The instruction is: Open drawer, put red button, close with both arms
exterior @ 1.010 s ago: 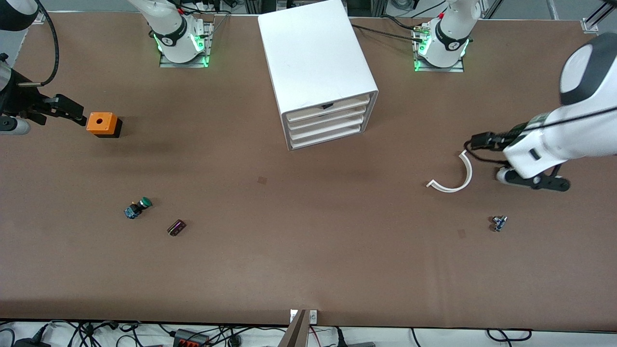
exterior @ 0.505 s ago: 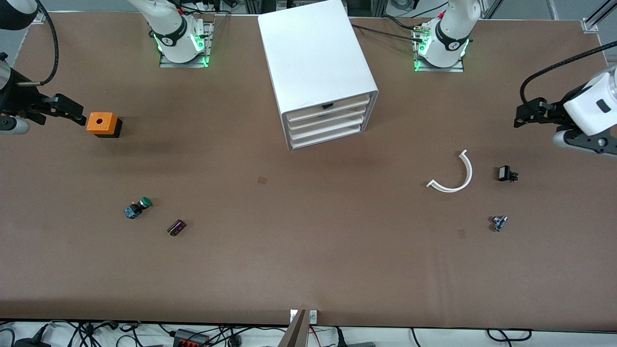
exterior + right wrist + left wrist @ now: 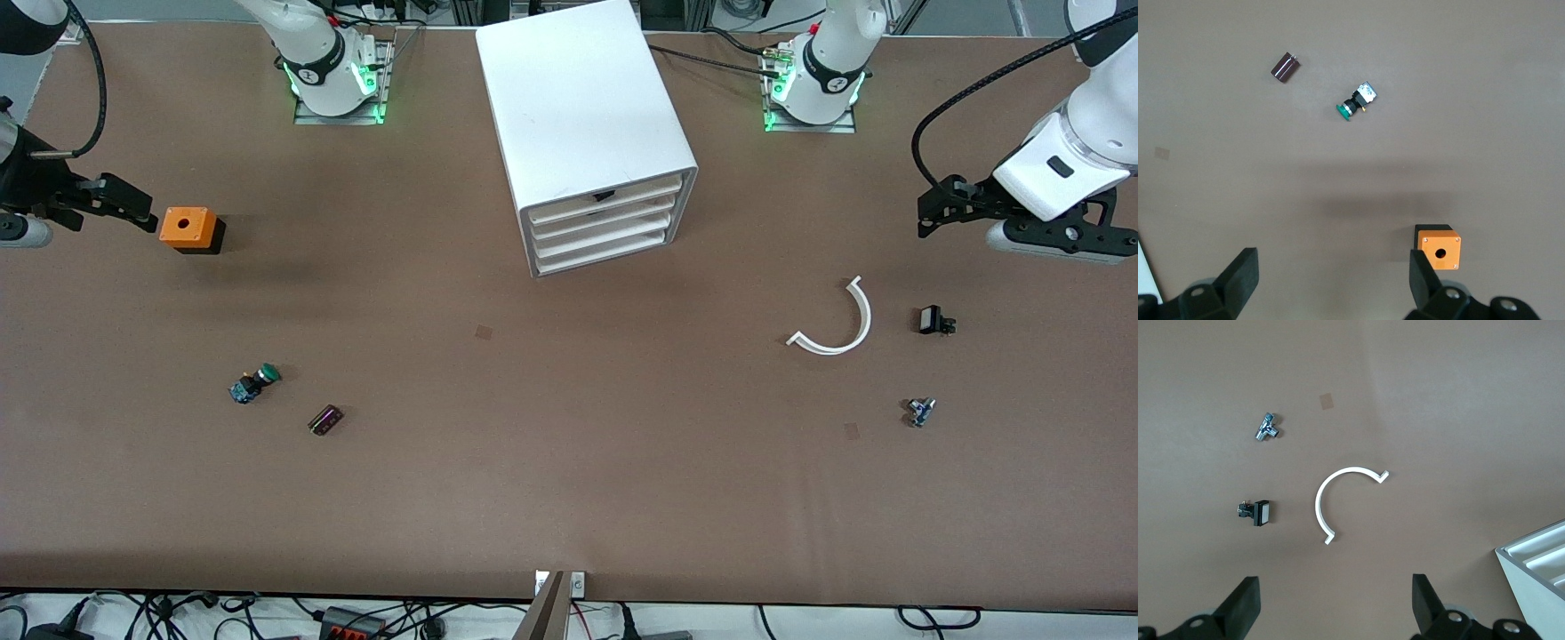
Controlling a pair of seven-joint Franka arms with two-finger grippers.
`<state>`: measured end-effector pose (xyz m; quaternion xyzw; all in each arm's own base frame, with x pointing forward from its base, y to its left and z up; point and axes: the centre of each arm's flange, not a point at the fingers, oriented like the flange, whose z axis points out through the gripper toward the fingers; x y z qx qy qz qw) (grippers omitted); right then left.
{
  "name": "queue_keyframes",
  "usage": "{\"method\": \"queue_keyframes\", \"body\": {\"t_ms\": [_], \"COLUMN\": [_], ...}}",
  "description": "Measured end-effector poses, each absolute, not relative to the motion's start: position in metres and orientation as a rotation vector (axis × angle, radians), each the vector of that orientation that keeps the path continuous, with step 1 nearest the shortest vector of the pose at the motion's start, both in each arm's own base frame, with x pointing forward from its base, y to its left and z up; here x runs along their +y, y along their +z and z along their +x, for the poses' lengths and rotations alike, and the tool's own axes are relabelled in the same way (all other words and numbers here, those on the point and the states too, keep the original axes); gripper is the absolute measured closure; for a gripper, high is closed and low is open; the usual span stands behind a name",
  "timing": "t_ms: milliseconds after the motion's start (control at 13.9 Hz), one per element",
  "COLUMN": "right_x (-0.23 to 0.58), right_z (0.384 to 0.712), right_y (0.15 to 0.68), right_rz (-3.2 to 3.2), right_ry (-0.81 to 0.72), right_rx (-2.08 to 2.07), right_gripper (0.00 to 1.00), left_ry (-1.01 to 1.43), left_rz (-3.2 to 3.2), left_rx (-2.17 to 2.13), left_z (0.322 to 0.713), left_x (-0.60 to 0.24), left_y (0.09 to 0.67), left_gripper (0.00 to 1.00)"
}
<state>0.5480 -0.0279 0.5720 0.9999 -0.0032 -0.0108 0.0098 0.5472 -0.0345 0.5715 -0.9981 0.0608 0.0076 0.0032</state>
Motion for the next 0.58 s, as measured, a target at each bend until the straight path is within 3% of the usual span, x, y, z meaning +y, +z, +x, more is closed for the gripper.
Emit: {"method": "queue_keyframes", "body": {"t_ms": [577], "right_x": [-0.028], "right_z": [0.548], "right_y": [0.572], "right_rz": [3.122], "right_ry": [-0.033], "right_rx": [-0.01], "right_gripper": [0.0], "left_ry": [0.001], "left_rz": [-3.136], "left_rx": [0.175], "left_z": [0.546], "left_x": [-0.028], "left_y": [0.59], "left_gripper": [0.0]}}
